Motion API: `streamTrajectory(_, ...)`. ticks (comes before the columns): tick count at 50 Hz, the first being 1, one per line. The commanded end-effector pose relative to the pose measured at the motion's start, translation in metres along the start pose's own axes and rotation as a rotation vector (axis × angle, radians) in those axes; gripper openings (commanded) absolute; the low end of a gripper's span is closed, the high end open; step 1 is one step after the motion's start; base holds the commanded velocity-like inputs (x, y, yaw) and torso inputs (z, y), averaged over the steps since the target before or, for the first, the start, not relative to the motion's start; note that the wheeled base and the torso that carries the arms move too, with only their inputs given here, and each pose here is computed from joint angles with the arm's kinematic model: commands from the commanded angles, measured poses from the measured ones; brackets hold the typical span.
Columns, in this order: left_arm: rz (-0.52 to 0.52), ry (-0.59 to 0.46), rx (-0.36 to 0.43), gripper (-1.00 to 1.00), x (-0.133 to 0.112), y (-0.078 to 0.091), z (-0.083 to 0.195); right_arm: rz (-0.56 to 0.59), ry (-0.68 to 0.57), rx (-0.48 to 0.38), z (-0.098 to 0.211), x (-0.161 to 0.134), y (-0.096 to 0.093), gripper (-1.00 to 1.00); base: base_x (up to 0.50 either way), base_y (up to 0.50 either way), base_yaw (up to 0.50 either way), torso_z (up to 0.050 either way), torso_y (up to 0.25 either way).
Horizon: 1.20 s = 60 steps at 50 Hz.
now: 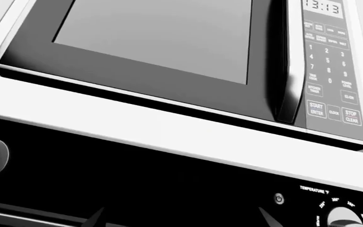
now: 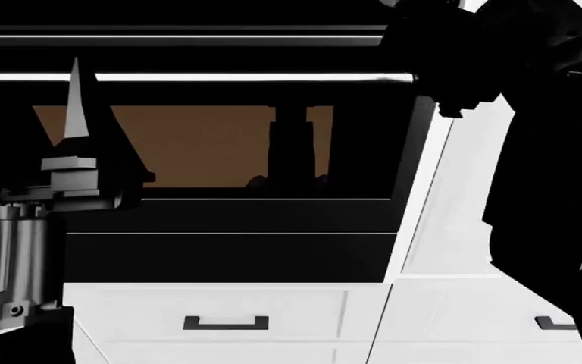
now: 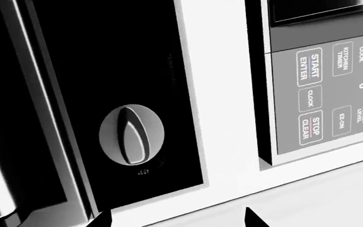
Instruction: Preheat the oven by turning the temperature knob.
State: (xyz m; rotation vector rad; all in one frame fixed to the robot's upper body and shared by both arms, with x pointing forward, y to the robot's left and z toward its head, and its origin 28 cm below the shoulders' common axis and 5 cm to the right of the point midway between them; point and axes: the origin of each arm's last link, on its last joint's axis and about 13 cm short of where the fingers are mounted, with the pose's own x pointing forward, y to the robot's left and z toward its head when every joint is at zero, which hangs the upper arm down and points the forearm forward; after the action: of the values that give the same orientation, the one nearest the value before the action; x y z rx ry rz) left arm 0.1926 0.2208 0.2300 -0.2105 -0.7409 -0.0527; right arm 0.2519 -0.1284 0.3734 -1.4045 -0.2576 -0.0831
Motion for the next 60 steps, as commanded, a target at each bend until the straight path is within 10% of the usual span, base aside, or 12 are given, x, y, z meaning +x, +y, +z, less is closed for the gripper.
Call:
streamTrajectory(1, -0.003, 0.002, 0.0, 1.0, -0.001, 0.0, 0.0, 0.062, -0.006, -0.036, 0.004, 0.018, -0.015, 1.0, 0.0, 0.0, 0.0, 0.0, 0.0)
streamTrajectory(60, -0.007, 0.009, 0.003, 1.0, 0.0, 0.0, -0.002, 0.185, 0.018, 0.027, -0.009, 0.062, -0.002, 1.0, 0.0, 0.0, 0.0, 0.0, 0.0)
